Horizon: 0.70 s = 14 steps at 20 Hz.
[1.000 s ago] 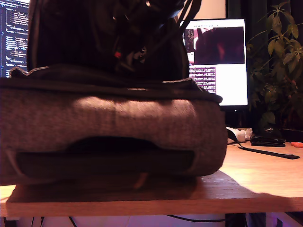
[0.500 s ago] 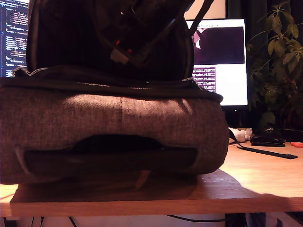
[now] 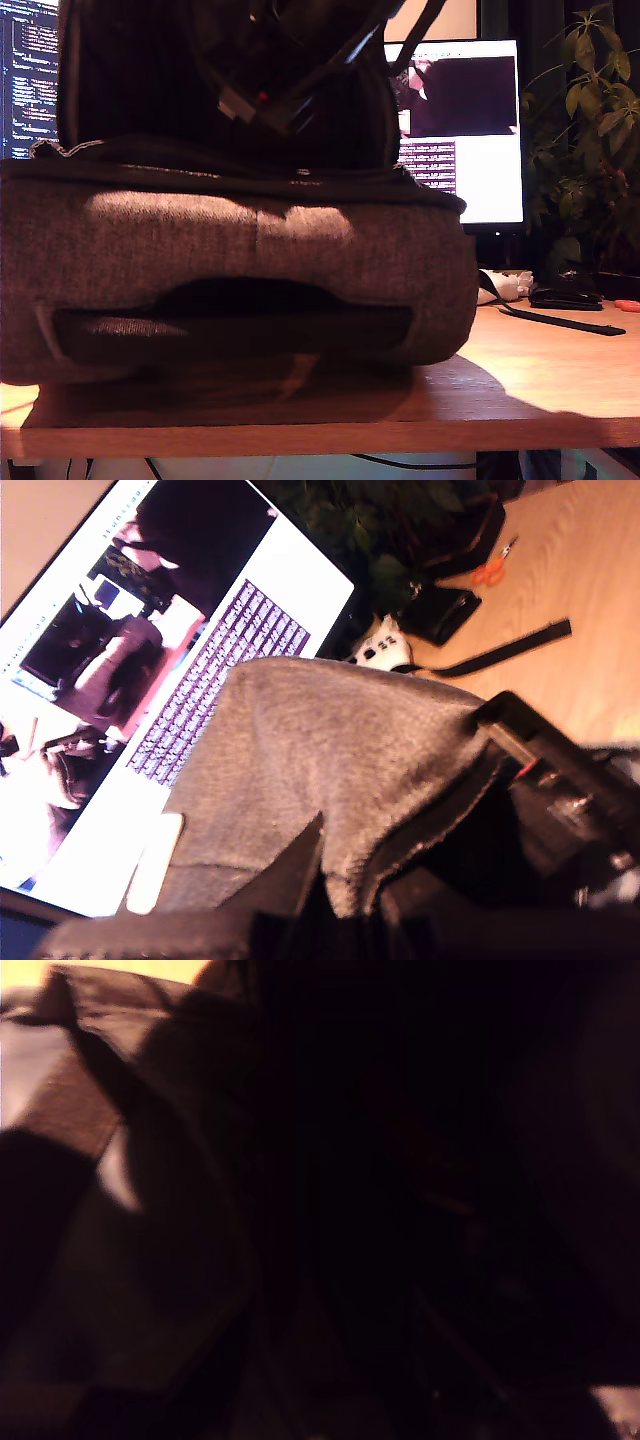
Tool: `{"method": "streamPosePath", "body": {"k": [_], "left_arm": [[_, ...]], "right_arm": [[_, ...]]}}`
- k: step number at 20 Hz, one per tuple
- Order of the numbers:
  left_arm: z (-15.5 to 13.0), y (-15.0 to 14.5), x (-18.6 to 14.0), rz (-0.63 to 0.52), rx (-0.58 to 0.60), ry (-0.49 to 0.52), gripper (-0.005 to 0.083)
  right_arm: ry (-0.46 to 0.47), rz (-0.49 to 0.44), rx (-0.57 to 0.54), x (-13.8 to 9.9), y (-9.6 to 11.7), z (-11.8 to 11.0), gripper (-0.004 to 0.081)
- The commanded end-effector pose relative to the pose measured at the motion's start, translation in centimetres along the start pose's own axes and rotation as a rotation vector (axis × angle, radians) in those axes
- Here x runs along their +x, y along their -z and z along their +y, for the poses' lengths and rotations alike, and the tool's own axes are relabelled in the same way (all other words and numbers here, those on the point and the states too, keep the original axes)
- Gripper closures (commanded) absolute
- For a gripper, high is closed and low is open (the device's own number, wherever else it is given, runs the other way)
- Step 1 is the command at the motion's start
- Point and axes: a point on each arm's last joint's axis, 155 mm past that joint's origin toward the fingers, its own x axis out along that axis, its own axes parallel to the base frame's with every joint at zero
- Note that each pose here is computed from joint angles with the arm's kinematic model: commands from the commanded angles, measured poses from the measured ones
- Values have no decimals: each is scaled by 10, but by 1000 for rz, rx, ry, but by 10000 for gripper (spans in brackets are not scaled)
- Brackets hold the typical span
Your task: Pack the pair of socks inside the grey Google backpack
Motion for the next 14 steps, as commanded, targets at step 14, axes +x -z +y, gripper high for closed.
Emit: {"method": "streamPosePath", "body": {"k": [14], "left_arm": [[52,-24,-26,-65,-1,-122,798]], "right_arm": [[-33,110,175,-10,30,3,332]]}}
